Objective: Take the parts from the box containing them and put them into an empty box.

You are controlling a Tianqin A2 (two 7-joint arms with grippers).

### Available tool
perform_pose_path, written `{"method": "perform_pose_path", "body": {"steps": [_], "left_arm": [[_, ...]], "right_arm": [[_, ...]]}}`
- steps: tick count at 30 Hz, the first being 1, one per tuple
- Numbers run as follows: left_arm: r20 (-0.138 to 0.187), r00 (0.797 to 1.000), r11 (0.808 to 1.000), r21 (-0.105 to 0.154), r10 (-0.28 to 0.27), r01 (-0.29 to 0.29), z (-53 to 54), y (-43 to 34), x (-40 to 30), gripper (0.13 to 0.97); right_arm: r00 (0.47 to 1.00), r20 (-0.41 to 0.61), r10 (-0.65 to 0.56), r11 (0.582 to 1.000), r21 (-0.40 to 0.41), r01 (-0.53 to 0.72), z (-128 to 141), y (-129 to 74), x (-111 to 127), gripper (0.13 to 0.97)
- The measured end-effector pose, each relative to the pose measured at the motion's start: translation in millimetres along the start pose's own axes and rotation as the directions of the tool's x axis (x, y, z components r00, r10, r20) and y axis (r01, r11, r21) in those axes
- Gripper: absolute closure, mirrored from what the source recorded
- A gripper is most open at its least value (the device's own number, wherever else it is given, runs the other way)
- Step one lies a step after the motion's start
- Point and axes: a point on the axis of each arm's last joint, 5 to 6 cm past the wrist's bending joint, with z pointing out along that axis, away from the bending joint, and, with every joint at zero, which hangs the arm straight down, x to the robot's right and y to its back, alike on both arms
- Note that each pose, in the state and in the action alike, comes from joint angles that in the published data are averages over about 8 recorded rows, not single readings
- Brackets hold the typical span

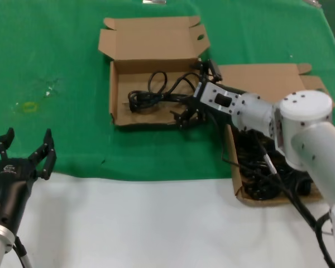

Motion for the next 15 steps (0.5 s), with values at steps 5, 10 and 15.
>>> {"method": "perform_pose_path", "body": {"steps": [5,10,15], "left_arm": [[0.000,1.000,1.000,0.000,0.000,0.000,0.0,0.0,0.0,0.619],[0.000,1.000,1.000,0.000,0.000,0.000,0.0,0.0,0.0,0.513],[0.000,1.000,1.000,0.000,0.000,0.000,0.0,0.0,0.0,0.375]], "right_arm": [[0.995,-0.051,0.087,0.996,-0.010,-0.088,-9.4,11.8,-15.4,0.171],[0.980,-0.102,0.168,0.985,-0.014,-0.170,-20.9,22.3,-29.8,0.142],[0.956,-0.155,0.247,0.968,-0.014,-0.252,-35.1,32.4,-44.4,0.130]]}}
